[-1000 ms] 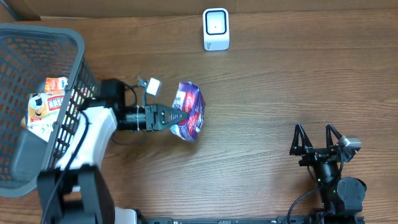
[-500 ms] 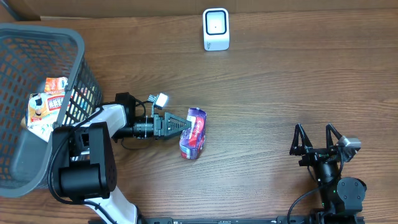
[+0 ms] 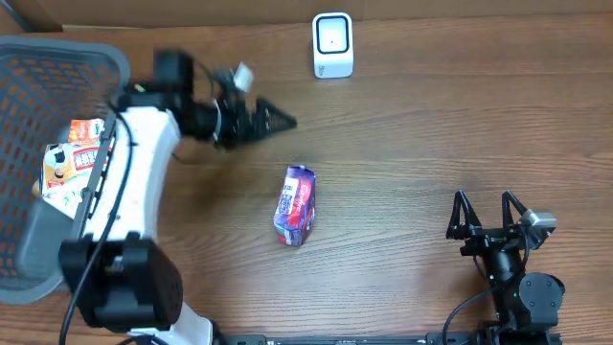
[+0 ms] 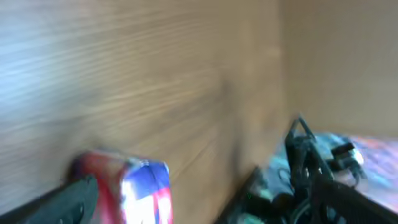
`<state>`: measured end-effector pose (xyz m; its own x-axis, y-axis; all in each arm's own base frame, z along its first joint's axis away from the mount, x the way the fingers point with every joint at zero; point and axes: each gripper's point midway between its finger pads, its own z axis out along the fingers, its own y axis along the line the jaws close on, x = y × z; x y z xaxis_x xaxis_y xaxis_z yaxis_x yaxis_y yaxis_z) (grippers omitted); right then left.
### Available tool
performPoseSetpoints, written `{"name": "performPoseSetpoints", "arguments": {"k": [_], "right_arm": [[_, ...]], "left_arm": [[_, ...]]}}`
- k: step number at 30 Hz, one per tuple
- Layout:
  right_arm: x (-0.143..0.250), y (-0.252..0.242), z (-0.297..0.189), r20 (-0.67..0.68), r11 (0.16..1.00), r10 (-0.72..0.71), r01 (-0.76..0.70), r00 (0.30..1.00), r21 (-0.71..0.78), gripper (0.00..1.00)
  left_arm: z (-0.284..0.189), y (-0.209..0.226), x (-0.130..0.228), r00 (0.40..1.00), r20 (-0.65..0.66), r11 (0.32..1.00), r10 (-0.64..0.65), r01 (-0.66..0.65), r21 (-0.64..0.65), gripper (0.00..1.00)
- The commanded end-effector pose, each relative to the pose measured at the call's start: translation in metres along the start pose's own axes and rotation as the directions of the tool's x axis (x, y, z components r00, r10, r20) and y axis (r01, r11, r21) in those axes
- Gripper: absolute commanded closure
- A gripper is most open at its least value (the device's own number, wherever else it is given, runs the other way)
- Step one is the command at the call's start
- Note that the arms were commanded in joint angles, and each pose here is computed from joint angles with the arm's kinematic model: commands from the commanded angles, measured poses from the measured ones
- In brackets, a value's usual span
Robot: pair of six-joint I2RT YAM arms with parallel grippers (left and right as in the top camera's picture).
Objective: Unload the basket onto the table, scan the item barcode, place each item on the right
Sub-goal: 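Reach the left gripper into the basket and grasp the white-green tube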
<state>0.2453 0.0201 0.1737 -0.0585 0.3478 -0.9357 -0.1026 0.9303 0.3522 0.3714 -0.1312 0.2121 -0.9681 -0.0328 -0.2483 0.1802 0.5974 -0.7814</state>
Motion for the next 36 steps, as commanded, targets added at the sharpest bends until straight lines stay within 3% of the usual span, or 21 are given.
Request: {"name": "performPoseSetpoints", "arguments": {"k": [1,5,9,10,11,13,17,19,20,23,26,28,36], "right_arm": [[0.002,-0.001,0.000,0.004,1.000,-0.001,0.001,1.000,0.004,0.00],[0.002,-0.001,0.000,0.004,1.000,-0.001,0.001,1.000,0.004,0.00],[0.002,-0.001,0.000,0.004,1.000,-0.001,0.001,1.000,0.004,0.00],[0.002,-0.001,0.000,0.004,1.000,-0.001,0.001,1.000,0.004,0.00],[0.002,-0.001,0.000,0.004,1.000,-0.001,0.001,1.000,0.004,0.00],[0.002,-0.001,0.000,0.004,1.000,-0.001,0.001,1.000,0.004,0.00],[0.002,-0.001,0.000,0.004,1.000,-0.001,0.001,1.000,0.004,0.00],[0.002,-0.001,0.000,0.004,1.000,-0.001,0.001,1.000,0.004,0.00],[0.002,-0.001,0.000,0.004,1.000,-0.001,0.001,1.000,0.004,0.00],[0.002,-0.001,0.000,0.004,1.000,-0.001,0.001,1.000,0.004,0.00],[0.002,-0.001,0.000,0.004,1.000,-0.001,0.001,1.000,0.004,0.00],[0.002,-0.001,0.000,0.004,1.000,-0.001,0.001,1.000,0.004,0.00],[0.002,-0.001,0.000,0.004,1.000,-0.001,0.001,1.000,0.004,0.00]], "left_arm": [[-0.101,-0.055,-0.047,0.954,0.254,0.929,0.157,-0.056,-0.366,0.00],[-0.181,-0.062,-0.043,0.906,0.369,0.758,0.210,0.087,-0.646,0.00],[-0.249,-0.050,-0.013,0.869,0.456,0.543,0.194,0.292,-0.787,0.00],[-0.274,-0.042,-0.005,0.833,0.524,0.472,0.177,0.395,-0.788,0.00],[-0.284,-0.040,-0.002,0.811,0.561,0.459,0.168,0.439,-0.772,0.00],[-0.321,-0.016,0.010,0.685,0.725,0.414,0.072,0.641,-0.647,0.00],[-0.359,0.022,0.026,0.542,0.840,0.309,-0.017,0.802,-0.512,0.00],[-0.377,0.047,0.039,0.465,0.883,0.235,-0.061,0.867,-0.440,0.00],[-0.390,0.071,0.051,0.410,0.906,0.166,-0.105,0.906,-0.390,0.00],[-0.389,0.107,0.064,0.380,0.904,0.091,-0.197,0.925,-0.369,0.01],[-0.371,0.161,0.091,0.368,0.873,-0.075,-0.321,0.909,-0.411,0.00],[-0.359,0.188,0.099,0.369,0.859,-0.130,-0.354,0.890,-0.436,0.00],[-0.285,0.290,0.134,0.386,0.809,-0.175,-0.443,0.848,-0.500,0.00]]}}
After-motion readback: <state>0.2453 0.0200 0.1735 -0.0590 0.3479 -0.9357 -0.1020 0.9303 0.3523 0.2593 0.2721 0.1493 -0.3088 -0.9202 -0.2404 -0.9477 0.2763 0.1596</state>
